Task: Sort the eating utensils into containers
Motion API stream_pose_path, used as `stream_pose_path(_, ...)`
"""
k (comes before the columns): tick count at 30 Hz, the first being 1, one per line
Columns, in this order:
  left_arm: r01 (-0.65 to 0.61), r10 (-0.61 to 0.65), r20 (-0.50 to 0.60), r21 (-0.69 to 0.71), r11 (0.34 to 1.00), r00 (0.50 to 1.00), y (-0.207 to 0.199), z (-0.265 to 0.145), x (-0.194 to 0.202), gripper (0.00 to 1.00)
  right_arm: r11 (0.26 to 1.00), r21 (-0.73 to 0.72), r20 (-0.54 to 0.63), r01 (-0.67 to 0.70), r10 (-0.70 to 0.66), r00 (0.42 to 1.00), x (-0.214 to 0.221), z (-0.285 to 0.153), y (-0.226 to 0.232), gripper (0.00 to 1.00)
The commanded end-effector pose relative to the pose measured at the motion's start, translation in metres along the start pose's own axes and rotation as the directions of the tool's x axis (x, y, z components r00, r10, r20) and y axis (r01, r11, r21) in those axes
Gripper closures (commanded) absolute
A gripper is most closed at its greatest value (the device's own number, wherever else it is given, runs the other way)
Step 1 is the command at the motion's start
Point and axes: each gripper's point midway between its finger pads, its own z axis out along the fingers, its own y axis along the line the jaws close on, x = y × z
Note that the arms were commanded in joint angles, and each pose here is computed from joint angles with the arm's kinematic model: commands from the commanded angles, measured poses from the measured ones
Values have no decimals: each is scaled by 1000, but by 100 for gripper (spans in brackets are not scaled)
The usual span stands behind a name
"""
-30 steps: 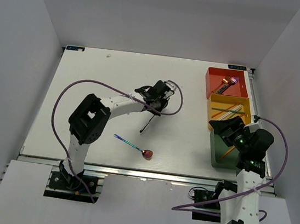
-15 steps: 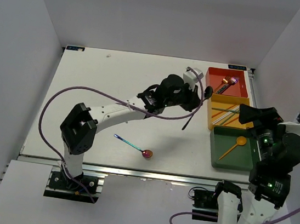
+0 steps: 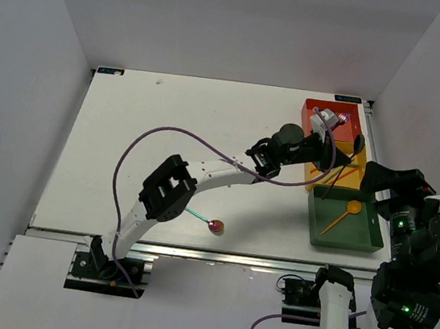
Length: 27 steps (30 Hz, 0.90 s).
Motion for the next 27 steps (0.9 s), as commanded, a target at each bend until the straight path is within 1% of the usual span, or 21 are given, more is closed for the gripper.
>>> stream_pose_path(1,2,-13,76,135,991,997,-34,13,-19,100,999,15,27,37,-37,999,-8,-14,0,11)
stream_pose_path(2,-13,1,74,150,989,997,-42,17,-16,100,999,17,35,39,-39,999,-9,-16,0,11)
stream_pose_path(4,-24,17,49,161,987,999,-45,23,1,100,999,16,32,45,-46,998,-7,-17,-1,11)
stream_pose_path(5,-50,47,22,150,987,999,-44,27,18,100,999,19,33,47,-47,998,-7,-17,-3,11)
stream_pose_path(7,-99,101,-11,121,988,995,-40,31,38,100,999,9,33,51,-51,998,-6,-17,-2,11)
stream_pose_path(8,-143,146,-43,76,987,988,-31,34,56,100,999,2,34,51,-51,998,-6,-17,-1,11)
stream_pose_path(9,-156,160,-56,71,985,986,-29,36,63,100,999,0,31,53,-53,998,-4,-17,-1,11)
stream_pose_path(13,-148,155,-119,63,987,981,-19,39,92,100,998,-4,21,62,-62,998,0,-14,-3,11)
stream_pose_path(19,-119,125,-130,54,991,984,-17,39,109,100,998,-6,22,68,-68,997,4,-12,-6,11)
stream_pose_path(21,-115,121,-149,48,992,981,-15,38,116,100,997,-11,24,72,-72,997,3,-13,-5,11)
stream_pose_path(23,-110,116,-168,42,993,979,-12,38,123,96,997,-13,30,74,-74,997,2,-14,-5,11)
stream_pose_path(25,-116,122,-175,46,992,977,-13,38,123,80,997,-13,32,74,-74,997,2,-14,-4,11)
stream_pose_path(27,-130,136,-187,46,990,973,-19,38,123,70,997,-19,30,75,-74,997,2,-14,-3,11)
